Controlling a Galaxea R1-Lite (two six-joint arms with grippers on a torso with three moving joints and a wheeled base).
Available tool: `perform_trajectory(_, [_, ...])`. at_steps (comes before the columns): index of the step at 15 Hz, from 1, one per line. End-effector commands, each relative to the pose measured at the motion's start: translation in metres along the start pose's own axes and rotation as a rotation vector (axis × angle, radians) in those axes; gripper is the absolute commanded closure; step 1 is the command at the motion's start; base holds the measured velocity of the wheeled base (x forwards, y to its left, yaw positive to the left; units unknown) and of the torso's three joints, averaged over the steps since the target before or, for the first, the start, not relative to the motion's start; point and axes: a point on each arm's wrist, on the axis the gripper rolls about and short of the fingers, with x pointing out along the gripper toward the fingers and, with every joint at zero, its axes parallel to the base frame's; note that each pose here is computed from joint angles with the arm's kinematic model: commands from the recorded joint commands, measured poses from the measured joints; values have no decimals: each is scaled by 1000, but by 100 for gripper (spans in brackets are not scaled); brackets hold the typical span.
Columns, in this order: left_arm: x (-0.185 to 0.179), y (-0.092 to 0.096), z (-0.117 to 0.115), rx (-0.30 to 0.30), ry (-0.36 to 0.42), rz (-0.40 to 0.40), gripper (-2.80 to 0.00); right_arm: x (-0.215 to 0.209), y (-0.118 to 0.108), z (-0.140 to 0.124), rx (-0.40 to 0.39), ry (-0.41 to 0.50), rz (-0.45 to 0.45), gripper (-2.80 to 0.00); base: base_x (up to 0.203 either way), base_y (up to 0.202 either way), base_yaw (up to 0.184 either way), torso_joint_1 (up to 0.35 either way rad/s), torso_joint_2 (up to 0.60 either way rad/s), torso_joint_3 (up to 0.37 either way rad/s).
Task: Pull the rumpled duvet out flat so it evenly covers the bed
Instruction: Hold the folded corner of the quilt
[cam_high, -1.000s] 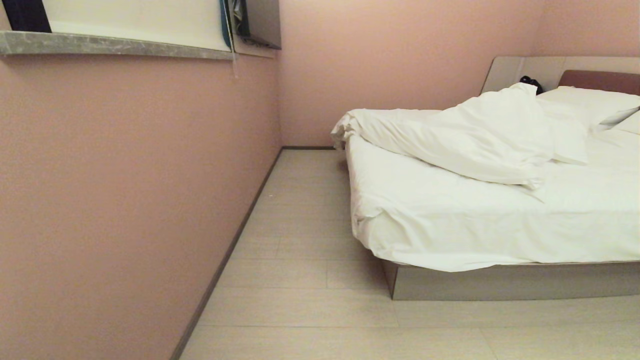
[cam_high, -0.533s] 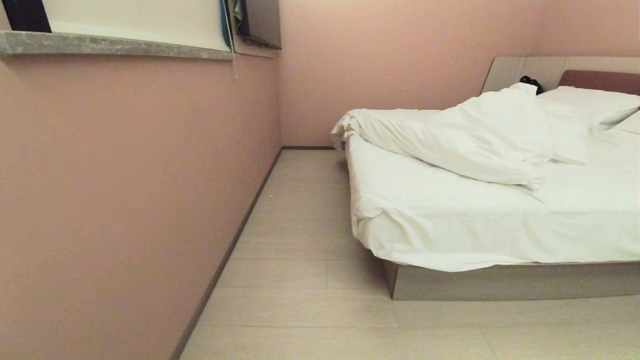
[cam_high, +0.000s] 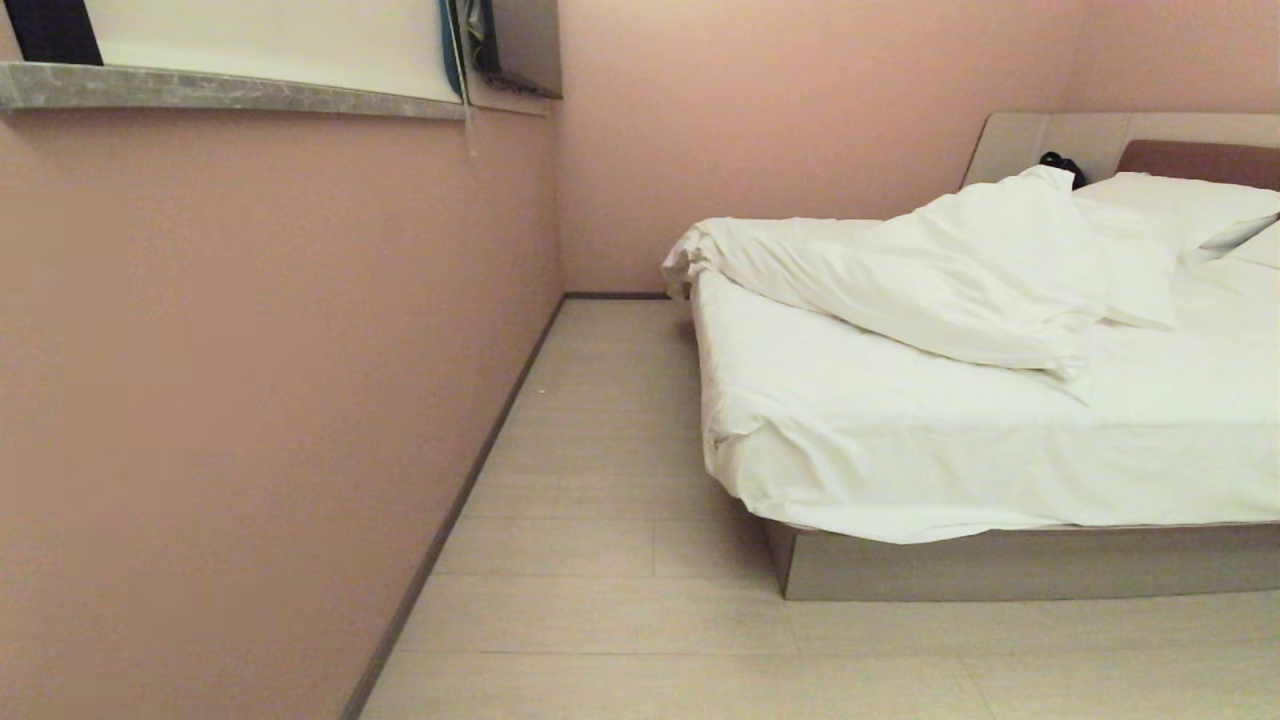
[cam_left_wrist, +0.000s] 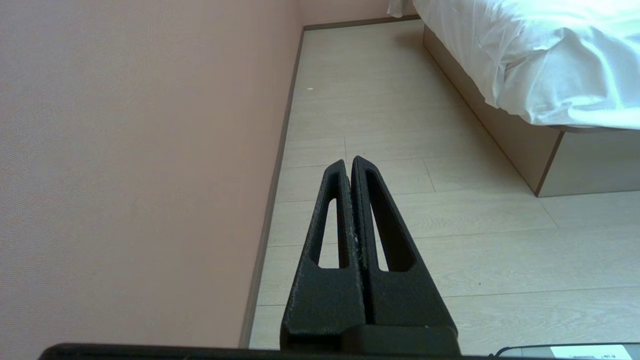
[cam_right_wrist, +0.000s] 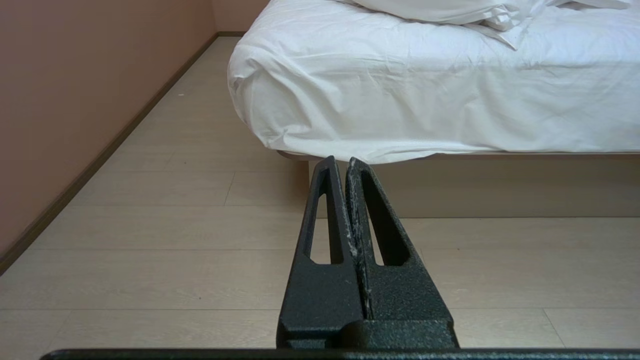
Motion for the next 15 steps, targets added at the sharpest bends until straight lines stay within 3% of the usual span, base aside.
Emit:
perform_trajectory(1, [0, 0, 0, 1, 0, 0, 0, 0, 0, 0, 0, 0, 0, 0, 0, 0, 0, 0, 0, 0])
perform_trajectory(7, [0, 0, 0, 1, 0, 0, 0, 0, 0, 0, 0, 0, 0, 0, 0, 0, 0, 0, 0, 0])
perform_trajectory(15, [0, 0, 0, -6, 0, 0, 0, 0, 0, 0, 0, 0, -1, 0, 187, 0, 0, 3, 2, 3])
